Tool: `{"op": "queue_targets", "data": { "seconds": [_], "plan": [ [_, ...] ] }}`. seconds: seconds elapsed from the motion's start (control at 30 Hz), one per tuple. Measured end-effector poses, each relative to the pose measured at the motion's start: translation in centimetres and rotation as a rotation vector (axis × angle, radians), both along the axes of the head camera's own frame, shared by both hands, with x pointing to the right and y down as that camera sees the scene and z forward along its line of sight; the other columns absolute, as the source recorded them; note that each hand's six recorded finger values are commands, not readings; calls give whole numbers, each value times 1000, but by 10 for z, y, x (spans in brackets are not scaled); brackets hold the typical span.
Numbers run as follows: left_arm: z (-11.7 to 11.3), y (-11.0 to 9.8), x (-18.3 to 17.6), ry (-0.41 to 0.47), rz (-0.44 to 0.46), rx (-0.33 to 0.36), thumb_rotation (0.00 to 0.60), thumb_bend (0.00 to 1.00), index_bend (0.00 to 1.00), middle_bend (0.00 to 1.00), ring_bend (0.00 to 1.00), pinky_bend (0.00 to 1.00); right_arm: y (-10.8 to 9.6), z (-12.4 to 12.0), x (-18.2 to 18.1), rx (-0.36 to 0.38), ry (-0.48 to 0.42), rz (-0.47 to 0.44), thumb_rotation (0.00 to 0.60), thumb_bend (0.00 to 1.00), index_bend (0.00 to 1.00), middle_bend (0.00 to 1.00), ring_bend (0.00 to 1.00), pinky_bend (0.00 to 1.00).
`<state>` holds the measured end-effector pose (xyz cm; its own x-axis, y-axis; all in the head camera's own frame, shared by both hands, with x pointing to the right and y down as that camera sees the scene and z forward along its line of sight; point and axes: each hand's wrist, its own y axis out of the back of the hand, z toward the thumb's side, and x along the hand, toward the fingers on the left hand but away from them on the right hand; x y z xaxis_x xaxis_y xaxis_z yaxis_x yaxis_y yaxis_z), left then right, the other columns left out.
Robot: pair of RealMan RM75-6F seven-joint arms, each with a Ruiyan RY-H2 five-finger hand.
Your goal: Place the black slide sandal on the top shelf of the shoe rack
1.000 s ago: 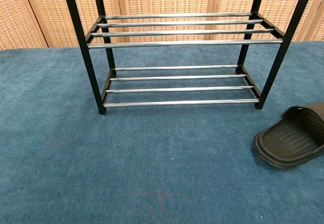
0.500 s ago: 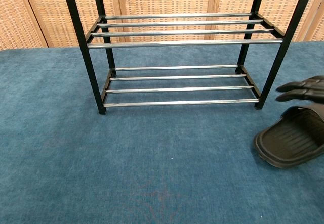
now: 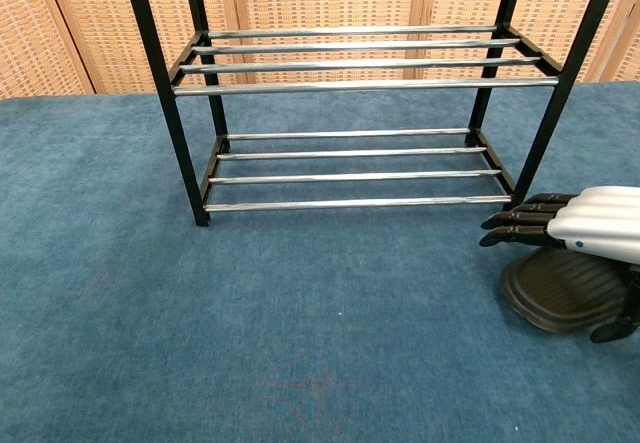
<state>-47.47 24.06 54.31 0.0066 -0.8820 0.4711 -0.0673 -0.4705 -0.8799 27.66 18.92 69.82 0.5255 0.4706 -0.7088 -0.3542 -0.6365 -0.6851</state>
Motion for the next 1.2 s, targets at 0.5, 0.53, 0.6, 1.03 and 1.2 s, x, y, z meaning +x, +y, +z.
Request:
{"op": "queue_targets", "data": {
  "seconds": [0.5,0.53,0.6,1.03,1.2],
  "plan": [
    [2,-1,0,-2,-1,-5,600,172,0,0,0,0,-15,14,8,1,120,-45,600,347,47,95,3,18],
    [2,-1,0,-3,-2,-5,600,173,0,0,0,0,-16,14,9,-1,126,-46,600,392,90,146,19,45],
    [1,-1,0,-3,-3,-4,600,173,0,0,0,0,-17,15,9,1,137,-54,600,464,188,240,82,121],
    [1,-2,0,2,-6,-5,600,173,0,0,0,0,-12,0,4,53,77,-84,600,637,449,444,250,284],
    [0,-2,0,6,-4,-4,600,173,0,0,0,0,-2,-21,-2,115,11,-158,600,640,451,451,250,292]
  ]
}}
